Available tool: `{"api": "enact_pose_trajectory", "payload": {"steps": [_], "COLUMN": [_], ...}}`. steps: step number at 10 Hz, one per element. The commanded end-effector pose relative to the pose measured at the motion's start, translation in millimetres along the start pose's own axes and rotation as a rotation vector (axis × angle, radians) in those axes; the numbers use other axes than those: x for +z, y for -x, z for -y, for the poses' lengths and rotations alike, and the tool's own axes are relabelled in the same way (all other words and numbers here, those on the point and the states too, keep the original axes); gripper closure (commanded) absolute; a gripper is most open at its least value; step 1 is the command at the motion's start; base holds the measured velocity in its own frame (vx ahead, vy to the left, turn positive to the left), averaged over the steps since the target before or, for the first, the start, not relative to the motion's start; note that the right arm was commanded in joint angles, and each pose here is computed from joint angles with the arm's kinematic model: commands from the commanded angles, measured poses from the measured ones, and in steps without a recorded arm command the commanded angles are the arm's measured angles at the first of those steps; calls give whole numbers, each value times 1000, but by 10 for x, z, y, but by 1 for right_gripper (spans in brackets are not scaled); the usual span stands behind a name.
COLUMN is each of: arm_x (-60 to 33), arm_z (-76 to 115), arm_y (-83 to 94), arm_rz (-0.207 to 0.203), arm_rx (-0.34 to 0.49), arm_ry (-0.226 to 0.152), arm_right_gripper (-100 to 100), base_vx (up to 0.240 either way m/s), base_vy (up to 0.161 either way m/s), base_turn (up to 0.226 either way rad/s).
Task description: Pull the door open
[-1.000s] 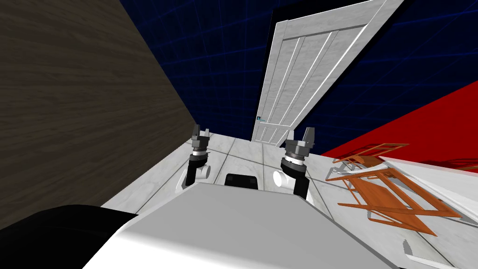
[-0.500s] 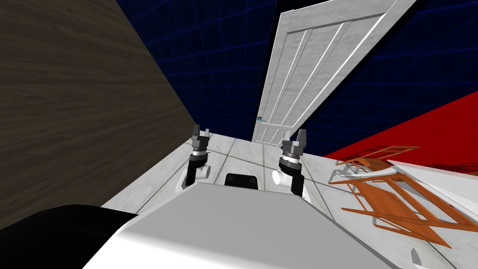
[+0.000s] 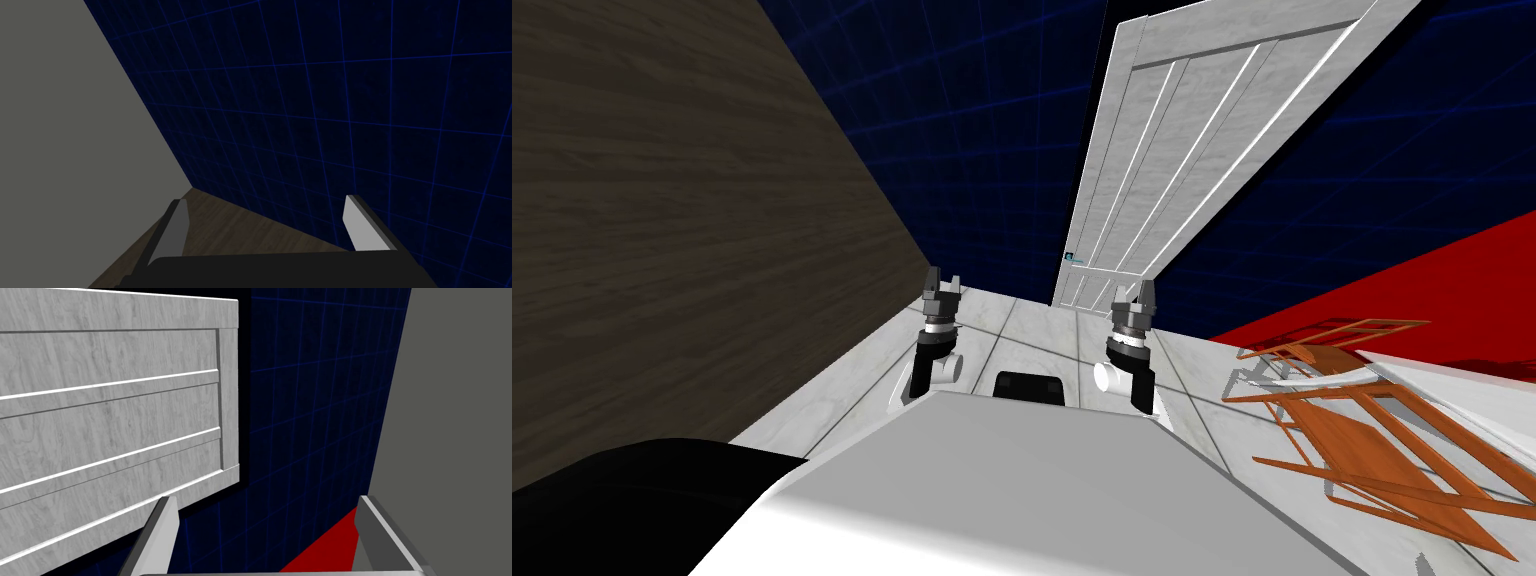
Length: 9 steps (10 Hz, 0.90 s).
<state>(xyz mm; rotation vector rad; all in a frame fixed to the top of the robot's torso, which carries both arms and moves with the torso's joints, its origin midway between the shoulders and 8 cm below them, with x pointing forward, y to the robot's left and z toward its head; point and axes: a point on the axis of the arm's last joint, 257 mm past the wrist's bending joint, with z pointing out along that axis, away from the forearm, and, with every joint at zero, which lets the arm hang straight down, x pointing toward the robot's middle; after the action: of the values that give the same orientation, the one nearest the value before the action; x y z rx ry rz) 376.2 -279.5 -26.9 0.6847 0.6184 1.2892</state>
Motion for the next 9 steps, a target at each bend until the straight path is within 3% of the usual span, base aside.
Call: {"api": "enact_pose_trajectory", "payload": {"steps": [1,9], "arm_x": [-17,-143], "arm_z": [122,751], "arm_y": [2,40], "arm_rz": [-4,-18], "arm_rx": [0,0], "arm_ry": [-18,-114], "arm_right_gripper": [-100,-100], "base_vx": [97,95], "base_vy": [-1,-2], "base_turn": [10,13]}}
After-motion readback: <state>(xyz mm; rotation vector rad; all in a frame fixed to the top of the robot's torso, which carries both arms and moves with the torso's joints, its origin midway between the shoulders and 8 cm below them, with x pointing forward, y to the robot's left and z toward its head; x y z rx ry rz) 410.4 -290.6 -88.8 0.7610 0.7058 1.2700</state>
